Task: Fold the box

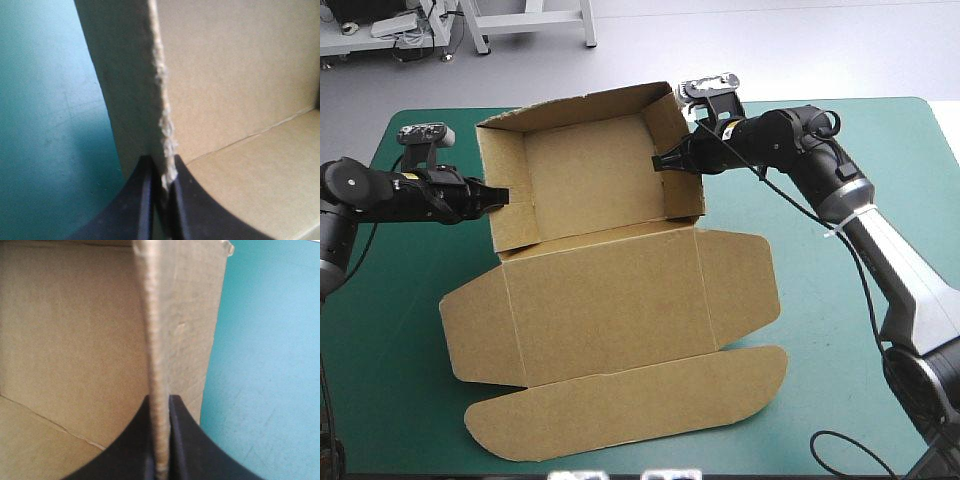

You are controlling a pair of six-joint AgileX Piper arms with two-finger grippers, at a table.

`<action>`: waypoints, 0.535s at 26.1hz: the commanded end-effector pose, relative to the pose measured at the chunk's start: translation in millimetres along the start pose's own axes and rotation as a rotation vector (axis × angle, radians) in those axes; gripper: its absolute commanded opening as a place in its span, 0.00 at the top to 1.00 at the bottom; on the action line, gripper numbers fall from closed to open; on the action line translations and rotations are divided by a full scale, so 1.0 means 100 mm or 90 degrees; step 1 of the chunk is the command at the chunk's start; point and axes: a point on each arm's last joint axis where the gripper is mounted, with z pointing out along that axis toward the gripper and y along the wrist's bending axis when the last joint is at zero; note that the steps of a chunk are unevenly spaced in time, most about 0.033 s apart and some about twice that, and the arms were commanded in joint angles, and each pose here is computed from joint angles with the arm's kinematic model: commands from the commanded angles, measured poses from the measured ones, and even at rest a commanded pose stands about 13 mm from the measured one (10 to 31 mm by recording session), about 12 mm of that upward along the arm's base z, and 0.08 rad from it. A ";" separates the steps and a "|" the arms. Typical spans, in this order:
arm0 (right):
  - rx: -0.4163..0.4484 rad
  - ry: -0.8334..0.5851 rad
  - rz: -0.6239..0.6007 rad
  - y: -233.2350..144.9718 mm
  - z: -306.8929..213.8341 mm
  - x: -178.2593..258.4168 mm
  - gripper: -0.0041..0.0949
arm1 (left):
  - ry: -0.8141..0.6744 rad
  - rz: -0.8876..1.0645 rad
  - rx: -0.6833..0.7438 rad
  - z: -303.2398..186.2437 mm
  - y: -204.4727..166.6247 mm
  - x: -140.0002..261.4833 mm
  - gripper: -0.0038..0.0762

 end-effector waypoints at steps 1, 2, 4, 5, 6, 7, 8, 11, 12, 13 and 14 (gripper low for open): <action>-0.054 -0.042 0.002 0.28 -0.27 -0.10 0.97 | -0.078 0.038 0.025 -0.09 -0.28 -0.12 0.96; -0.055 -0.041 0.002 0.28 -0.27 -0.09 0.97 | -0.076 0.049 0.014 -0.07 -0.31 -0.12 0.96; -0.055 -0.037 0.003 0.28 -0.27 -0.09 0.97 | -0.076 0.053 -0.009 -0.05 -0.33 -0.12 0.96; -0.055 -0.037 0.003 0.28 -0.27 -0.09 0.97 | -0.078 0.051 -0.018 -0.04 -0.34 -0.12 0.96; -0.055 -0.035 0.003 0.28 -0.27 -0.09 0.97 | -0.081 0.052 -0.027 -0.03 -0.35 -0.12 0.96; -0.054 -0.034 0.002 0.28 -0.27 -0.08 0.97 | -0.086 0.049 -0.034 -0.02 -0.35 -0.13 0.96; -0.053 -0.030 0.001 0.28 -0.27 -0.08 0.97 | -0.091 0.051 -0.038 -0.02 -0.37 -0.14 0.96; -0.037 -0.016 -0.005 0.25 -0.27 -0.06 0.97 | -0.108 0.039 -0.041 -0.01 -0.40 -0.16 0.96; -0.031 -0.009 -0.005 0.24 -0.27 -0.05 0.97 | -0.110 0.034 -0.039 0.00 -0.41 -0.16 0.96; -0.024 -0.003 -0.001 0.23 -0.27 -0.04 0.97 | -0.110 0.025 -0.039 0.00 -0.40 -0.16 0.96; -0.015 0.008 -0.005 0.22 -0.27 -0.02 0.97 | -0.107 0.021 -0.039 0.02 -0.40 -0.16 0.96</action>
